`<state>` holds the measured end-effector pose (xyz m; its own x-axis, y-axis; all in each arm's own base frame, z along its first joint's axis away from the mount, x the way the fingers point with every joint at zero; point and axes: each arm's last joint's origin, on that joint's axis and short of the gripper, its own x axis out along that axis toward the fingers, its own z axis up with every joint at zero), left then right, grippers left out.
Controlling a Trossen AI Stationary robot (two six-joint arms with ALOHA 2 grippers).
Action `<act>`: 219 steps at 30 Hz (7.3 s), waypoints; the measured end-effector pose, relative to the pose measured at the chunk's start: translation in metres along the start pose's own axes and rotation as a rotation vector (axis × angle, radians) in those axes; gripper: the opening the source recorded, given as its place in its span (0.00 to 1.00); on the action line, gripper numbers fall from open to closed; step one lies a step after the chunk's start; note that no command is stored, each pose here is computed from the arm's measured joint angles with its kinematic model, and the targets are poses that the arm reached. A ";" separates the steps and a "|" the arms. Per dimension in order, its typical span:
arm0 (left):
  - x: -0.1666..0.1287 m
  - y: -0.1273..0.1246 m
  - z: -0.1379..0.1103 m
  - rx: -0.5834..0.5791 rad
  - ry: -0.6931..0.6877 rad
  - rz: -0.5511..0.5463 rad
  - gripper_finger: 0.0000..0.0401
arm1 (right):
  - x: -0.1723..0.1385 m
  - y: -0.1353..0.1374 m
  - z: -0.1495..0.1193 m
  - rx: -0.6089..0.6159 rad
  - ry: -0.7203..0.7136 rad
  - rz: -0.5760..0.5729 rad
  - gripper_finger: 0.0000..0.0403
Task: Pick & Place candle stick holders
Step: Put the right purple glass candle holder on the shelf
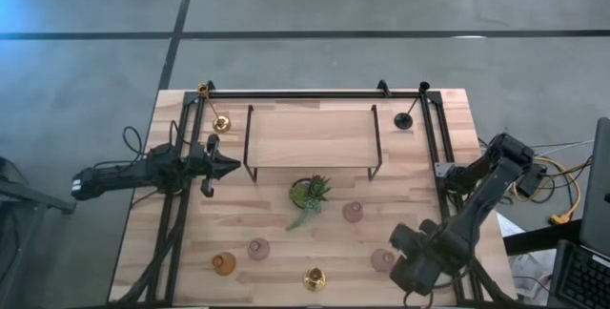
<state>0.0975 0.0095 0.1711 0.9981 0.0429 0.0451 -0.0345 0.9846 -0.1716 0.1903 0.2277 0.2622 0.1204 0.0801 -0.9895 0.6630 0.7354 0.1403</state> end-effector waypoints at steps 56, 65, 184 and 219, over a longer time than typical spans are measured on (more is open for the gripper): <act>0.000 0.000 -0.001 -0.001 0.010 0.002 0.09 | 0.099 0.019 -0.027 -0.108 -0.434 -0.065 0.46; 0.000 0.000 -0.001 -0.001 0.010 0.002 0.09 | 0.098 0.020 -0.025 -0.107 -0.530 -0.045 0.32; 0.000 0.000 -0.002 -0.002 0.025 0.005 0.09 | -0.077 -0.159 0.300 -0.438 -0.945 0.014 0.31; 0.000 0.000 -0.002 -0.002 0.025 0.005 0.09 | -0.048 -0.196 0.329 -0.354 -0.800 0.045 0.31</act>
<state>0.0975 0.0095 0.1687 0.9989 0.0432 0.0196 -0.0391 0.9840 -0.1736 0.2973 -0.1418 0.2941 0.7112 -0.2848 -0.6427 0.3933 0.9190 0.0280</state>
